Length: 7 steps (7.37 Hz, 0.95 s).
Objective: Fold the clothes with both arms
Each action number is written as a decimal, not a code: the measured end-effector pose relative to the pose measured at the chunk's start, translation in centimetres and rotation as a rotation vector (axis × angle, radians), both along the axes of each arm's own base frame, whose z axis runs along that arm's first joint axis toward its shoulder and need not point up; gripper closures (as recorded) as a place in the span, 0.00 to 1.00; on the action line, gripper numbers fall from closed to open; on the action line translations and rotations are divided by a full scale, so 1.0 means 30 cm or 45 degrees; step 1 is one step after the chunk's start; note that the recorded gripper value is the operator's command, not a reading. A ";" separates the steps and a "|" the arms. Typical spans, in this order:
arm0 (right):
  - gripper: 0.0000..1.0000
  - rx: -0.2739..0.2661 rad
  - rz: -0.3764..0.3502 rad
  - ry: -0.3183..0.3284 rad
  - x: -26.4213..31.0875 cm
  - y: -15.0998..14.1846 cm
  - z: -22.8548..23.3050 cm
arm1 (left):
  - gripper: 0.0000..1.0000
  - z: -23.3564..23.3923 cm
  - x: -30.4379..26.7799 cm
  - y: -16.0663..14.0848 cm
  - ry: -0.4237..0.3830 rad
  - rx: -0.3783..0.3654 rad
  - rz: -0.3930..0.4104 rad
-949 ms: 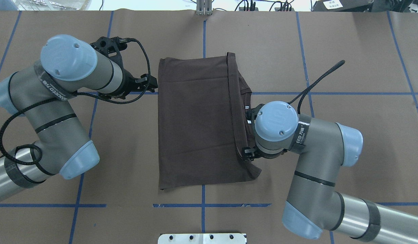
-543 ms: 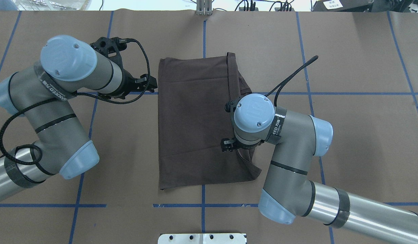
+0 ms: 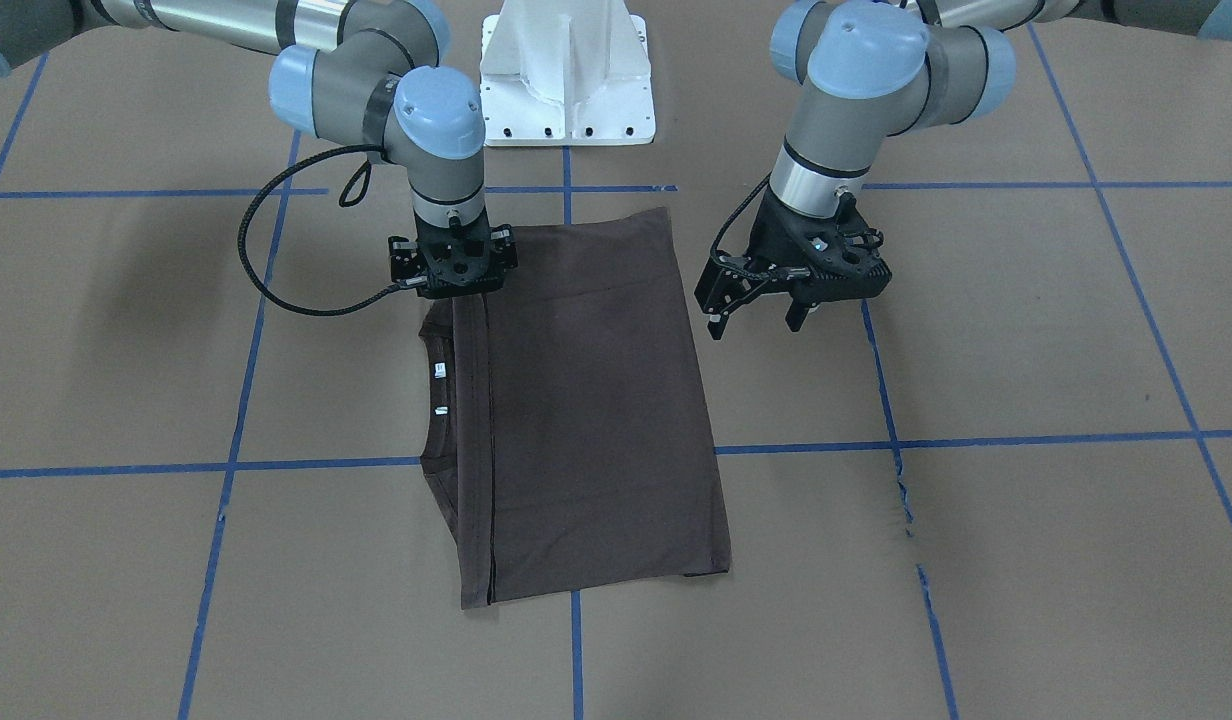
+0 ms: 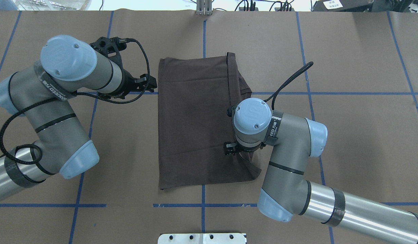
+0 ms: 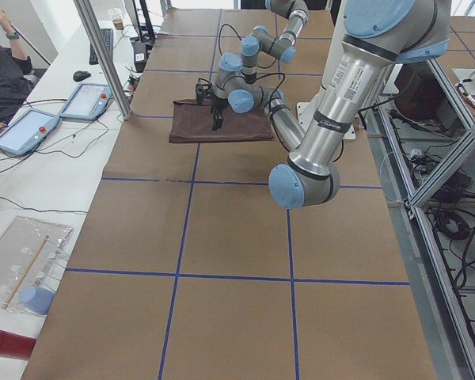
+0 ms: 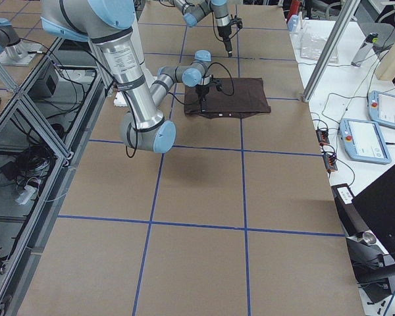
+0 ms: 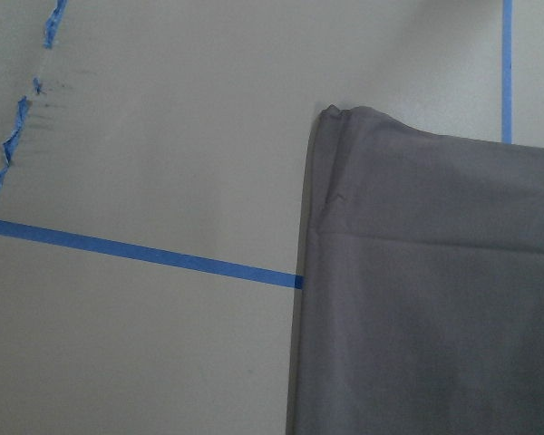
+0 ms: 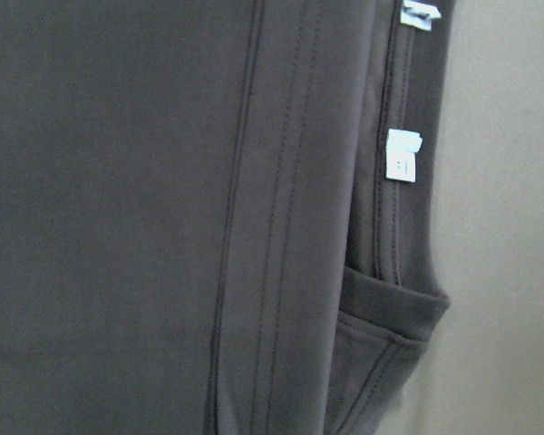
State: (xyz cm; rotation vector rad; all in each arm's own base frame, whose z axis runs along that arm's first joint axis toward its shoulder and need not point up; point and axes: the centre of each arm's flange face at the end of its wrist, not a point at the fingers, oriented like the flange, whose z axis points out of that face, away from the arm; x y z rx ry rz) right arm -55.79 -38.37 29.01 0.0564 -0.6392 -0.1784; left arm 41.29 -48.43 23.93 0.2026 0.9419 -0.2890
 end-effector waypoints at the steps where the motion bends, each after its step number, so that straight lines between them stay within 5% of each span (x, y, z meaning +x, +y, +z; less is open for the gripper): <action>1: 0.00 -0.028 -0.011 0.020 -0.005 0.004 0.017 | 0.00 -0.001 0.000 0.001 0.001 0.001 0.000; 7: 0.00 -0.109 -0.009 0.088 0.038 -0.017 0.059 | 0.00 -0.002 0.001 0.002 0.002 -0.001 0.001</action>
